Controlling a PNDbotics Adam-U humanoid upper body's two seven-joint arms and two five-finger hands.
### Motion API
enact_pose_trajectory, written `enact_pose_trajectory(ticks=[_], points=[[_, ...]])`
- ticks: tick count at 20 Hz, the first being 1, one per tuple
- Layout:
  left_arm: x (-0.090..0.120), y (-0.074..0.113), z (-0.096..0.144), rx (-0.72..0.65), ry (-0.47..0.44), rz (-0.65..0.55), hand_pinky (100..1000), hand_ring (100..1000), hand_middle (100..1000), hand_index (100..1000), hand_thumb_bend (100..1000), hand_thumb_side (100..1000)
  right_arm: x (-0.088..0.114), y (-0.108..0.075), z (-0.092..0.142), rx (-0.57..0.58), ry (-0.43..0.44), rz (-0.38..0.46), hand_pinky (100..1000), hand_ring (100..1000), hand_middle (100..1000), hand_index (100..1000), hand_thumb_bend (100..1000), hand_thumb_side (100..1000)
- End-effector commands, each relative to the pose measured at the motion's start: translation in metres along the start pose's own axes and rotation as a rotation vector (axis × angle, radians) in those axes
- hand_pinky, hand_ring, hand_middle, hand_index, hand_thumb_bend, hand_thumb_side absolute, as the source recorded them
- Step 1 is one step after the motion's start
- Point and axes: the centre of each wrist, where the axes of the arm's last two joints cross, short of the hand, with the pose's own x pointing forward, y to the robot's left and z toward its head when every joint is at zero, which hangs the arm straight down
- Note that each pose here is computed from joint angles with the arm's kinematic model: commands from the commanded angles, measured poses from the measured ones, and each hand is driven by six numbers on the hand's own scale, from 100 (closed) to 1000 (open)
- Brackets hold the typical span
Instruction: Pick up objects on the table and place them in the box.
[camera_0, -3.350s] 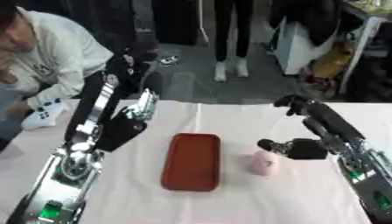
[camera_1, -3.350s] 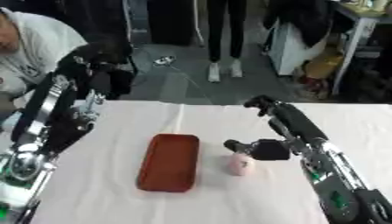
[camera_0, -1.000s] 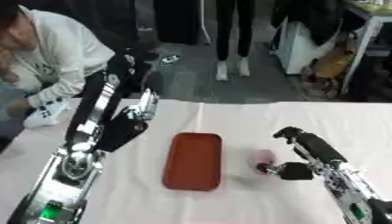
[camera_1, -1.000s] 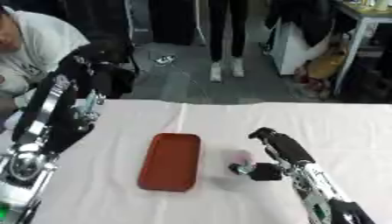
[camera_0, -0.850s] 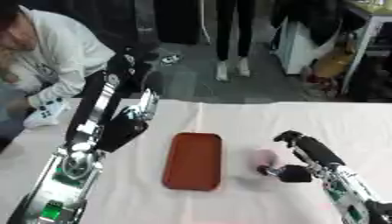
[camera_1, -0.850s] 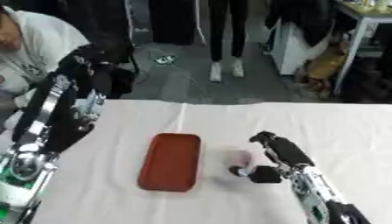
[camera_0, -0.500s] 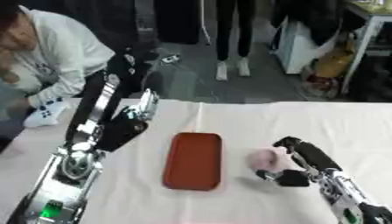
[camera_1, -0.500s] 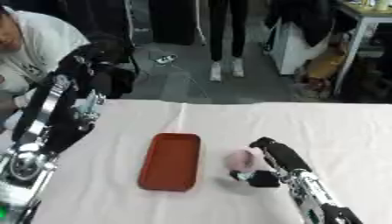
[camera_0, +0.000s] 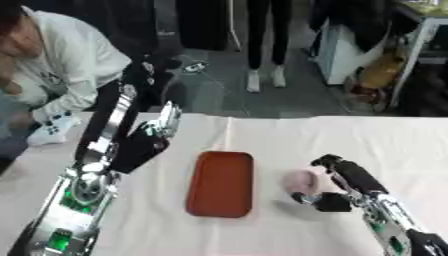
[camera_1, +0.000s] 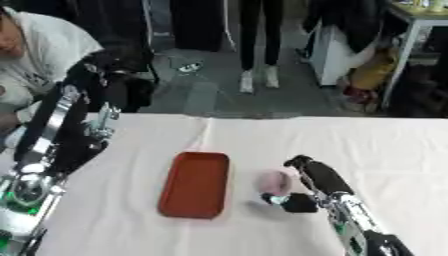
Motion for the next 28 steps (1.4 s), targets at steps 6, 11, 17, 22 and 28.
enact_pose_trajectory(ticks=[6, 11, 17, 22, 28], points=[[0.005, 0.005, -0.004, -0.002, -0.030, -0.011, 812, 828, 885, 934, 100, 746, 0.006, -0.011, -0.008, -0.044, -0.019, 0.023, 757, 724, 828, 866, 647, 672], [0.005, 0.005, -0.005, -0.003, -0.033, -0.008, 811, 828, 885, 934, 100, 746, 0.007, -0.012, -0.010, -0.041, -0.018, 0.040, 756, 717, 826, 868, 636, 659], [0.006, 0.004, -0.006, -0.001, -0.037, -0.004, 810, 828, 885, 934, 100, 745, 0.005, -0.011, -0.011, -0.049, 0.002, 0.047, 749, 708, 804, 869, 624, 646], [0.006, 0.004, -0.006, -0.001, -0.038, -0.003, 810, 828, 885, 934, 100, 745, 0.001, -0.009, -0.013, -0.057, 0.025, 0.052, 739, 694, 801, 866, 626, 638], [0.007, 0.004, -0.007, 0.000, -0.040, -0.002, 810, 828, 885, 934, 100, 744, -0.003, -0.007, -0.016, -0.064, 0.052, 0.057, 729, 683, 797, 864, 623, 634]])
